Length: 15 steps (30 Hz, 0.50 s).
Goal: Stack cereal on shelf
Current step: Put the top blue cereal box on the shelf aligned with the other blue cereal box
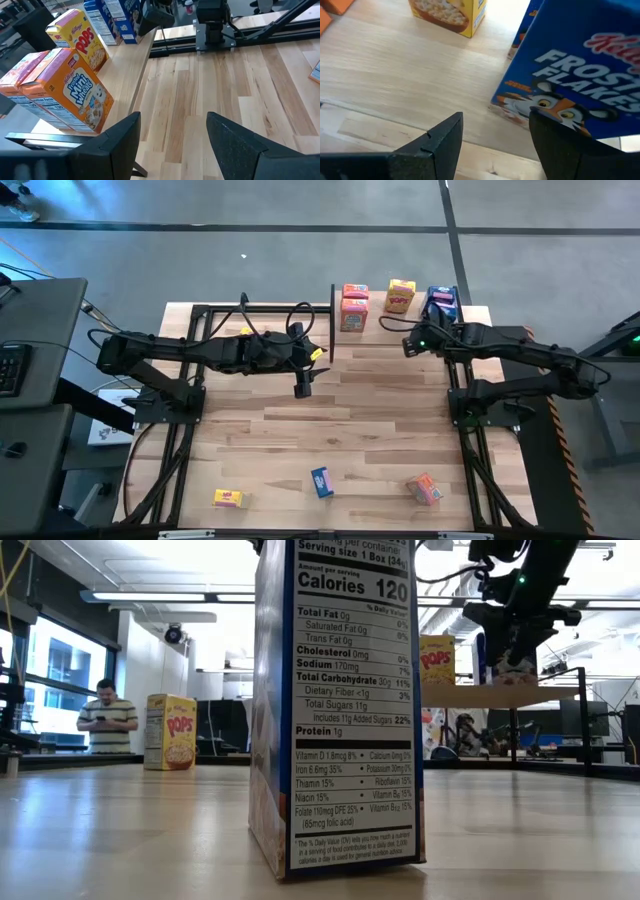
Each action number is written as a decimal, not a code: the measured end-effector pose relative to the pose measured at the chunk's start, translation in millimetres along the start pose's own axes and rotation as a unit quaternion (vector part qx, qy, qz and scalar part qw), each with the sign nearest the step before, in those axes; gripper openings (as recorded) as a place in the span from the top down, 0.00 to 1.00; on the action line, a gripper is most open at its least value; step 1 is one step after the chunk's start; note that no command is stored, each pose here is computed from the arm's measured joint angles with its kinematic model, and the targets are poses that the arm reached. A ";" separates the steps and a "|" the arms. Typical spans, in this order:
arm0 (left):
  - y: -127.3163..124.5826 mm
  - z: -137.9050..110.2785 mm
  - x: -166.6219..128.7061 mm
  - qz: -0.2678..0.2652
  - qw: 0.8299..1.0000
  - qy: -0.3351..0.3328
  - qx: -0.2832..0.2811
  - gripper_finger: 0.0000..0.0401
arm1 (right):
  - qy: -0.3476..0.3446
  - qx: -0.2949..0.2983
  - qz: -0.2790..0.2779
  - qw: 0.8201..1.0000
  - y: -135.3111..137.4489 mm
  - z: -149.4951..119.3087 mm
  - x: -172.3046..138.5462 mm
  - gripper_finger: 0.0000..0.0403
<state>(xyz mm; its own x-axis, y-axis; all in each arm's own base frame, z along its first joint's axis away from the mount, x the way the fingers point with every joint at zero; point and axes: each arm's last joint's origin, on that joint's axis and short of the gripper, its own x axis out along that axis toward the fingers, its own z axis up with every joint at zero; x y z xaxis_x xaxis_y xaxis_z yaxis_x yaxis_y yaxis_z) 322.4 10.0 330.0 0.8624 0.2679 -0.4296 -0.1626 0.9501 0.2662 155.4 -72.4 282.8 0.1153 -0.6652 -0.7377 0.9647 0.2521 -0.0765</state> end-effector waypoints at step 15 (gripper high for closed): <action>-0.1 0.0 0.0 0.000 1.000 0.000 0.005 0.46 | 0.002 -0.008 -0.026 1.000 -5.2 1.0 2.8 0.45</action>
<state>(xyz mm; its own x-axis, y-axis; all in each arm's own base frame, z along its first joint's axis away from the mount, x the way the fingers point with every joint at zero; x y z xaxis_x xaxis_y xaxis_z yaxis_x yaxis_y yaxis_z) 322.4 9.8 330.0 0.8624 0.2676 -0.4297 -0.1572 0.9485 0.2751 150.9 -76.3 281.8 0.0640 -0.6743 -0.7357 0.9654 0.2286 -0.1256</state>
